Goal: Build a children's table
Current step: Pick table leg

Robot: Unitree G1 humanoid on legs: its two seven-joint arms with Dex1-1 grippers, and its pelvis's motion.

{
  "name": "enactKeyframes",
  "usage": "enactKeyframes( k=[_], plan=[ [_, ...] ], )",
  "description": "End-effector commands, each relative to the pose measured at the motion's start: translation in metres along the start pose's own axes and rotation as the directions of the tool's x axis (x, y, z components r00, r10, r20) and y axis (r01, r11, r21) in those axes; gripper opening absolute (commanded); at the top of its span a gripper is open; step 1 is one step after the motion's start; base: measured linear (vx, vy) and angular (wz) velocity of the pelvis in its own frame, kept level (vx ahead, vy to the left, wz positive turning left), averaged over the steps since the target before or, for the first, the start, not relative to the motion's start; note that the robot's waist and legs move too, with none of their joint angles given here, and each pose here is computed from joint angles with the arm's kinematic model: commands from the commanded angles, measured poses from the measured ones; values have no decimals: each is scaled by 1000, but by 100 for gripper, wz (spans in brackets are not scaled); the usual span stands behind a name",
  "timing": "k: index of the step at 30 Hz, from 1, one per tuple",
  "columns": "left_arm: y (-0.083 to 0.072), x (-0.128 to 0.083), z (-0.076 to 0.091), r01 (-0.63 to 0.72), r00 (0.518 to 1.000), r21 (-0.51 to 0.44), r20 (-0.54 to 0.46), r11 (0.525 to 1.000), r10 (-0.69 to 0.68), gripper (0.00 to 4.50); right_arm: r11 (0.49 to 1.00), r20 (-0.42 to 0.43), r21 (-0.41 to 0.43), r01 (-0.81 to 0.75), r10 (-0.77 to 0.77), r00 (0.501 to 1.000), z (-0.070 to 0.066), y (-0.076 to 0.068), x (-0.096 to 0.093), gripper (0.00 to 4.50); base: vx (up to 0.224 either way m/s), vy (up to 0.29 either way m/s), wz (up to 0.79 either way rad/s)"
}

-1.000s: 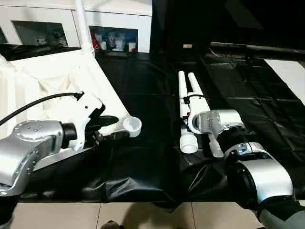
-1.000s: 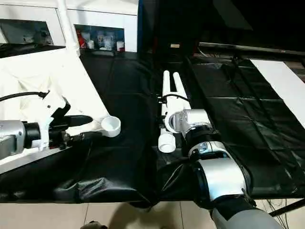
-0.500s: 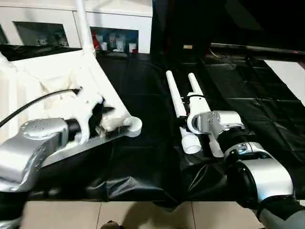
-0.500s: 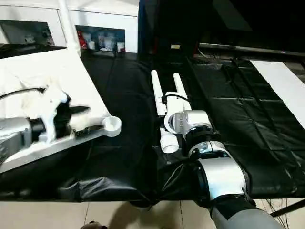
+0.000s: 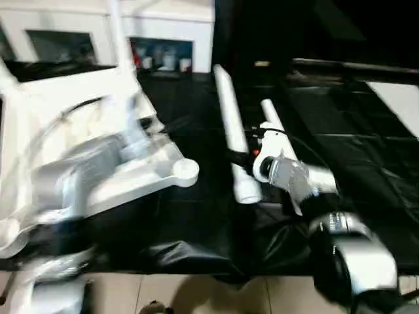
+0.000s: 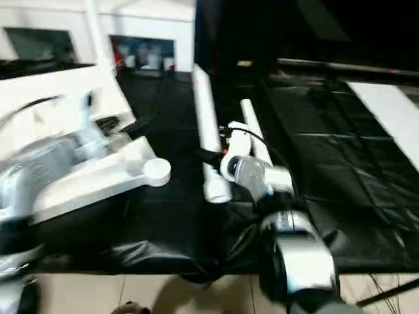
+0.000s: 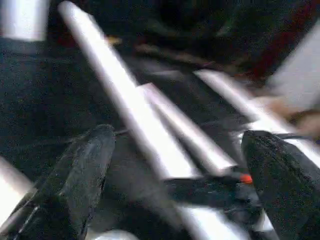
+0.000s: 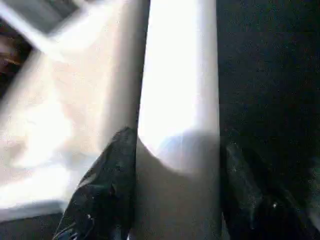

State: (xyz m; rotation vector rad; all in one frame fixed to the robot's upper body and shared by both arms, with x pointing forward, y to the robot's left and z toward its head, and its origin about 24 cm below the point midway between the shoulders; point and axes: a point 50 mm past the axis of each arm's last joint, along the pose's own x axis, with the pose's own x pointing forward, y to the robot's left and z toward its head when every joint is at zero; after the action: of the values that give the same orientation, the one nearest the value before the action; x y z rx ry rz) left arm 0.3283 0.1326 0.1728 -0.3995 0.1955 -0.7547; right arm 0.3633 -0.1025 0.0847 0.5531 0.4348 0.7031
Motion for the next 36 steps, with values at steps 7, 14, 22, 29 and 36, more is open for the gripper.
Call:
enactKeyframes(
  k=[7, 14, 22, 29, 36],
  plan=[
    [-22, 21, 25, 195, 980, -141, 60, 971, -188, 450, 925, 88, -36, -377, 379, 921, 16, 36, -21, 181, 0, 0, 0],
    [-33, 29, 25, 240, 971, -163, 53, 957, -235, 450, 882, 92, -42, -470, 472, 877, 12, 53, -24, 181, 0, 0, 0],
    [-33, 34, 17, 217, 976, -168, 22, 962, -216, 433, 886, 41, -120, -447, 455, 890, 8, 59, -24, 181, 0, 0, 0],
    [-35, 40, 13, 192, 981, -158, 9, 969, -193, 364, 860, 50, -153, -487, 499, 865, 16, 74, -29, 181, 0, 0, 0],
    [-15, 30, 14, 97, 995, -131, -18, 987, -100, 361, 843, 43, -155, -515, 526, 849, 16, 75, -31, 181, 0, 0, 0]
  ],
)
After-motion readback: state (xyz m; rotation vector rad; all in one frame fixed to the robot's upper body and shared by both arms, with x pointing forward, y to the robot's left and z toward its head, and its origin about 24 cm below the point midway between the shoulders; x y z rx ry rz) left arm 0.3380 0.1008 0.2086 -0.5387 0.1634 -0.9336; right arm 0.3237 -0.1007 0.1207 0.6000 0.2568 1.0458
